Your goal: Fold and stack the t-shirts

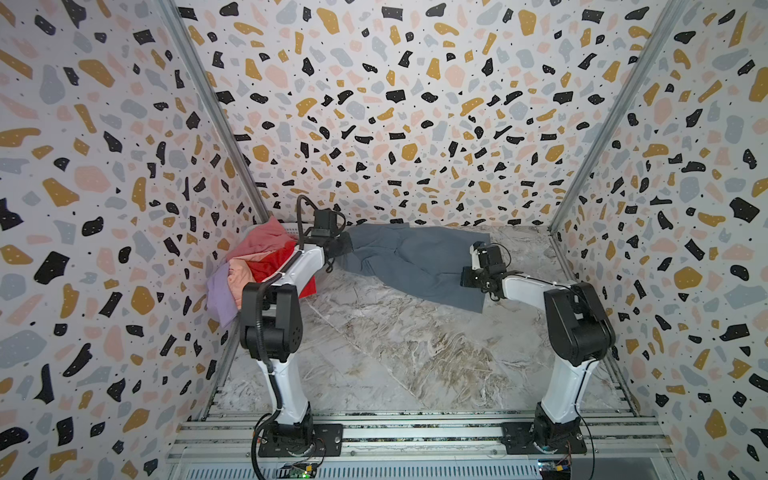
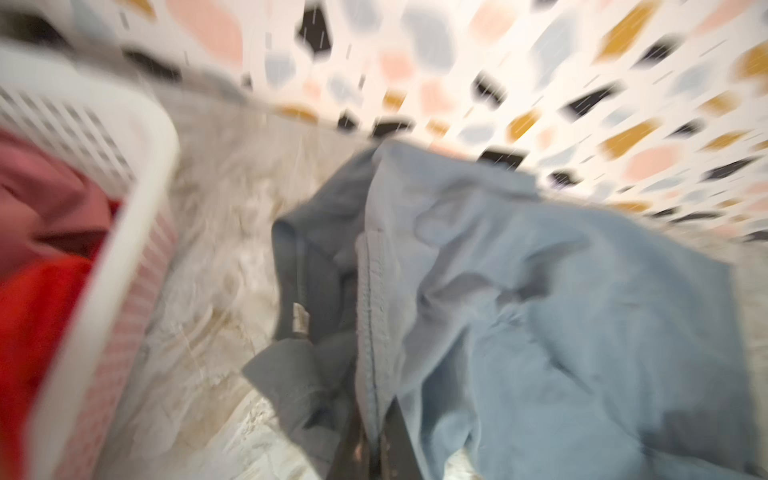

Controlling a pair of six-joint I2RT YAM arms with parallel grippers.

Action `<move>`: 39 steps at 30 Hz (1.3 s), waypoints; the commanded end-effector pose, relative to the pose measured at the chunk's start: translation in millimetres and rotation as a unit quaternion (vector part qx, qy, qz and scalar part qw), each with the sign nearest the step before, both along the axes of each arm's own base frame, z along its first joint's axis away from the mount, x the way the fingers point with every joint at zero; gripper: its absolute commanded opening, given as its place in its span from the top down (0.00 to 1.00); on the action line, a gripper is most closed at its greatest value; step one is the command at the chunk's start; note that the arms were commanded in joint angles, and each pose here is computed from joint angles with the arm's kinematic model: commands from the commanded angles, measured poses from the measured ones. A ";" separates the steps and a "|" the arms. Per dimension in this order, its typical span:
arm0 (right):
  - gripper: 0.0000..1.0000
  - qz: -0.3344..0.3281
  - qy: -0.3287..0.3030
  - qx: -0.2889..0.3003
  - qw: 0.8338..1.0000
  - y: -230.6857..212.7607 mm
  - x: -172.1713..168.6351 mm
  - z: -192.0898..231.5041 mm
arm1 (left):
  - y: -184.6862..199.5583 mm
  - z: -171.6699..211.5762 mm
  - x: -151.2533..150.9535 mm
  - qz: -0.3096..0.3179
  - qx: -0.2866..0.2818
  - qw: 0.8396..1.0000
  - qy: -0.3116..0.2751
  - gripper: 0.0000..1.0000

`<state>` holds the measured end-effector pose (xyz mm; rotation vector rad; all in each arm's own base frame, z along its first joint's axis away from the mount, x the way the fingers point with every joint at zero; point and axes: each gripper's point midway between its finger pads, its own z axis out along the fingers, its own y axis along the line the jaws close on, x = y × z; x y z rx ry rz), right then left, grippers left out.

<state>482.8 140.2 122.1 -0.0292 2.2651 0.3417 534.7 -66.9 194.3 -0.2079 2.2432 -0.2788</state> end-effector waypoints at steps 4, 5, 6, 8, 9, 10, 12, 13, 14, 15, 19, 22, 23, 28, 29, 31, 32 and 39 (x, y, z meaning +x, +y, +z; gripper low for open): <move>1.00 -0.048 -0.103 -0.060 0.992 -51.0 -58.1 92.8 | 39.2 47.8 -83.1 0.066 0.025 0.993 -0.091 1.00; 1.00 -0.055 -0.090 -0.063 0.992 -58.0 -73.8 82.9 | 49.5 33.0 -102.7 0.095 0.027 0.992 -0.078 0.84; 1.00 -0.063 -0.075 -0.063 0.993 -63.6 -86.3 70.2 | 58.4 20.2 -117.9 0.119 0.030 0.990 -0.066 0.60; 0.86 -0.082 -0.030 -0.057 0.995 -74.1 -107.8 38.2 | 68.0 -3.4 -142.6 0.146 0.034 0.988 -0.041 0.45; 0.75 -0.087 -0.015 -0.056 0.994 -76.2 -113.3 28.1 | 67.9 -7.8 -148.2 0.146 0.033 0.988 -0.034 0.40; 0.66 -0.094 -0.004 -0.058 0.994 -78.6 -116.6 21.1 | 66.0 -9.3 -150.6 0.143 0.027 0.989 -0.029 0.34; 0.54 -0.106 -0.003 -0.060 0.993 -81.8 -114.0 21.3 | 57.2 -4.0 -147.4 0.126 0.008 0.991 -0.033 0.29; 0.52 -0.104 -0.010 -0.058 0.993 -80.6 -110.0 26.2 | 51.9 -1.0 -143.4 0.115 -0.001 0.993 -0.036 0.27; 0.51 -0.099 -0.020 -0.055 0.993 -77.6 -104.1 33.6 | 48.2 1.2 -138.9 0.106 -0.005 0.994 -0.037 0.26; 0.50 -0.095 -0.027 -0.053 0.994 -75.8 -99.4 38.8 | 45.2 2.9 -133.4 0.100 -0.006 0.994 -0.036 0.25; 0.47 -0.075 -0.031 -0.035 0.996 -63.1 -83.0 45.5 | 33.9 -16.4 -108.9 0.070 0.007 0.997 0.016 0.25; 0.45 -0.072 -0.019 -0.020 0.997 -57.3 -76.3 35.9 | 17.2 -40.4 -89.6 0.034 0.019 0.997 0.060 0.28; 0.45 -0.075 -0.012 -0.014 0.997 -56.9 -74.1 30.8 | 11.1 -45.6 -82.9 0.022 0.021 0.997 0.065 0.29; 0.44 -0.078 0.010 0.013 0.997 -53.8 -65.3 16.0 | 0.3 -75.6 -40.3 0.012 0.033 0.996 0.086 0.41; 0.44 -0.079 0.013 0.015 0.997 -54.3 -63.9 14.4 | -0.8 -82.9 -31.9 0.010 0.034 0.995 0.091 0.45; 0.44 -0.084 0.019 0.014 0.996 -57.9 -62.7 11.1 | -5.2 -94.1 -17.5 0.003 0.033 0.994 0.100 0.49; 0.44 -0.087 0.021 0.014 0.996 -60.3 -62.4 10.3 | -6.6 -98.6 -9.2 0.002 0.033 0.994 0.101 0.50; 0.43 -0.116 0.028 0.017 0.993 -83.1 -64.2 8.1 | 6.0 -123.4 20.9 0.032 0.066 0.990 0.117 0.59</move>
